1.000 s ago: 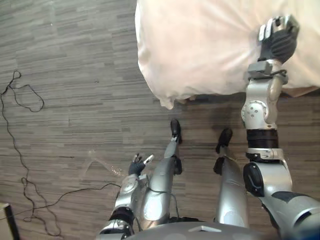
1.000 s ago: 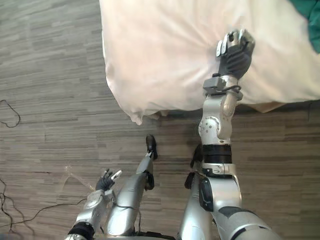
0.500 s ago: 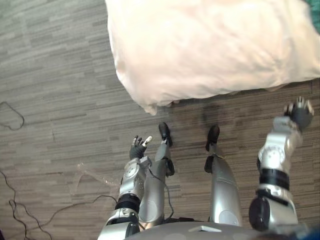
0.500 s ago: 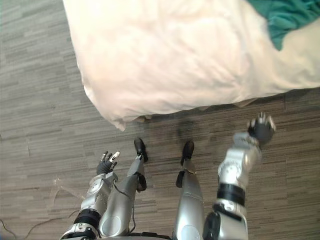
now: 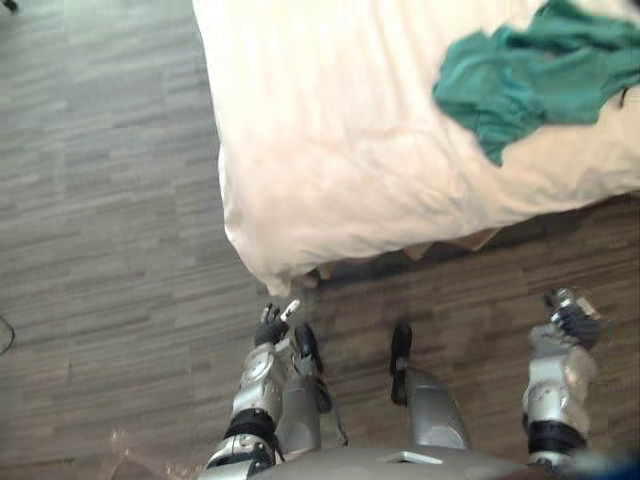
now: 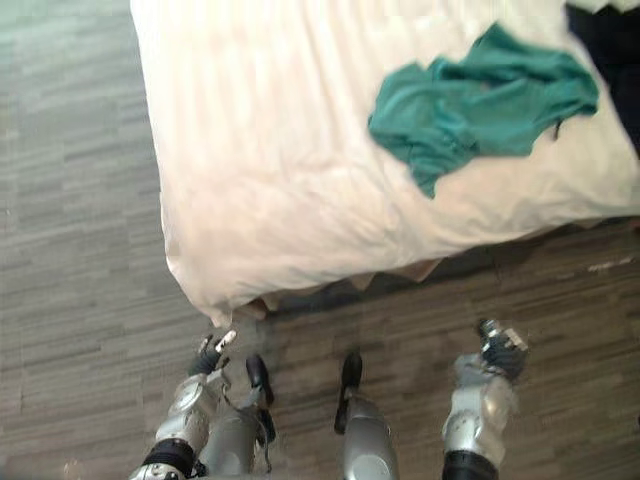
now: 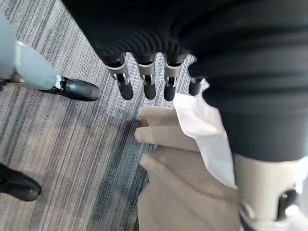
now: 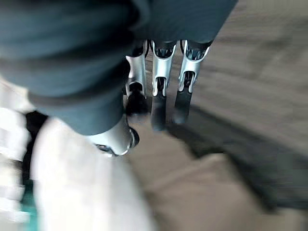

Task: Tidy the bed and pick cloth on bed and put in laundry

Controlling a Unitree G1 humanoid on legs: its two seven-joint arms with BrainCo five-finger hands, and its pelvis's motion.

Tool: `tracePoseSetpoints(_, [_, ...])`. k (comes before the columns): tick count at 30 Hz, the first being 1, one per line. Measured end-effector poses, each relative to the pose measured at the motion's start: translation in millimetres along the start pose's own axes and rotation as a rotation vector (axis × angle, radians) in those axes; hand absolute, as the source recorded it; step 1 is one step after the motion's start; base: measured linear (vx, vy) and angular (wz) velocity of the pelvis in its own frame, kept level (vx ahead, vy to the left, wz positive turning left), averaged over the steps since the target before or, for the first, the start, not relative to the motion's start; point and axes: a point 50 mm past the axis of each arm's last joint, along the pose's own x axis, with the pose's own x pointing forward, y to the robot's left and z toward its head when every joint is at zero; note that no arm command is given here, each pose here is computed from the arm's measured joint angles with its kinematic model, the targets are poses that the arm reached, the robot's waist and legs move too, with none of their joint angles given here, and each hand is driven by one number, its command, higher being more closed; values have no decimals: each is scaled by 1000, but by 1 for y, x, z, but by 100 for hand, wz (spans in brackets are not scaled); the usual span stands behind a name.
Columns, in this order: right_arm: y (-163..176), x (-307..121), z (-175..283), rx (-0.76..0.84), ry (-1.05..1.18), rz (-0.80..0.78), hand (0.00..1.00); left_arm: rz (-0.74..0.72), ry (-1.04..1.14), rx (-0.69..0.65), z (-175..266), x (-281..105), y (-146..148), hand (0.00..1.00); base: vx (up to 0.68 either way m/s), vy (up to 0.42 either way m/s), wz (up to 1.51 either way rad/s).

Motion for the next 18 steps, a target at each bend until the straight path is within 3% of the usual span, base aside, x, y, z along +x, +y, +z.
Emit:
tracePoseSetpoints(4, [-13,-14,-64,-214,284,-3,0,68,60,94,-14,-4,29,0,72,5,-25])
tracePoseSetpoints(7, [-18,-22,-82,-309,375,12,0,86,93,157,-22,-6,36,0,38,-4,-32])
tracePoseSetpoints(18, [-34,-34,-99,-467,465,46,0,101,164,302,-38,-12,50,0,-44,110,-53])
